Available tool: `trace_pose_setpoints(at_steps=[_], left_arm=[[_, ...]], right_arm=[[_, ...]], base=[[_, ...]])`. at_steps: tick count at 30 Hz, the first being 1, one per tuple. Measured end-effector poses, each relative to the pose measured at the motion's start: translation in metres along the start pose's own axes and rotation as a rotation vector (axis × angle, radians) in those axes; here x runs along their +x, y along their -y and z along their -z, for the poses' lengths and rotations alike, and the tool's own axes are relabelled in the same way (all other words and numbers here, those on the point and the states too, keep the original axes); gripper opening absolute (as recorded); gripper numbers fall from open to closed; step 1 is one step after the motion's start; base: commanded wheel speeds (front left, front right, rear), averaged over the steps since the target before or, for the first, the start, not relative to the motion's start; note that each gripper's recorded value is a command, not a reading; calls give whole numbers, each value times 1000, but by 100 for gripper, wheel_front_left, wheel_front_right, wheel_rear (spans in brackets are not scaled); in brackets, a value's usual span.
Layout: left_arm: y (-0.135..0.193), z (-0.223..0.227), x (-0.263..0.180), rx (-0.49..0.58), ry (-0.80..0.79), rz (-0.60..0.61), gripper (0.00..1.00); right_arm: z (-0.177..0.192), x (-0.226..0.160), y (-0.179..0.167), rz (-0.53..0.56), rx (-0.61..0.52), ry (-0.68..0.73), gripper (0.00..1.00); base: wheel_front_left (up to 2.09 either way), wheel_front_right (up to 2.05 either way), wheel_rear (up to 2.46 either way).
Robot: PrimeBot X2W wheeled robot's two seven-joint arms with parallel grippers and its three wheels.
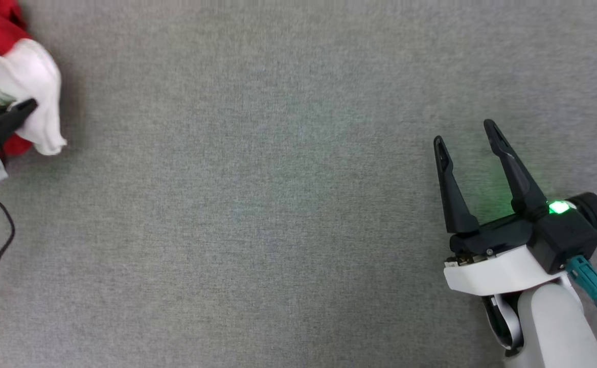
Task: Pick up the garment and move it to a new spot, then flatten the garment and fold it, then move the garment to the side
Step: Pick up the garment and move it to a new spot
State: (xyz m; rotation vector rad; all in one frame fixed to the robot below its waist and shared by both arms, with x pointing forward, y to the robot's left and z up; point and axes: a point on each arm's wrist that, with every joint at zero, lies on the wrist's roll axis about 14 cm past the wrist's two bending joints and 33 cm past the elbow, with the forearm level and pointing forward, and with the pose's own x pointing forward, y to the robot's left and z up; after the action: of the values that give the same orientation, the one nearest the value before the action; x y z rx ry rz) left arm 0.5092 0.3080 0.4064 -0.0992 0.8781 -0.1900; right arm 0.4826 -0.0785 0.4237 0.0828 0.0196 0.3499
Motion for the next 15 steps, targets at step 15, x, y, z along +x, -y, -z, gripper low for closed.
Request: trace_pose_setpoints(at_steps=[15], left_arm=[[175, -26, -22, 267, 154, 435, 0]], right_arm=[[-67, -45, 31, 124, -10, 110, 100]], base=[[0, 0, 0]])
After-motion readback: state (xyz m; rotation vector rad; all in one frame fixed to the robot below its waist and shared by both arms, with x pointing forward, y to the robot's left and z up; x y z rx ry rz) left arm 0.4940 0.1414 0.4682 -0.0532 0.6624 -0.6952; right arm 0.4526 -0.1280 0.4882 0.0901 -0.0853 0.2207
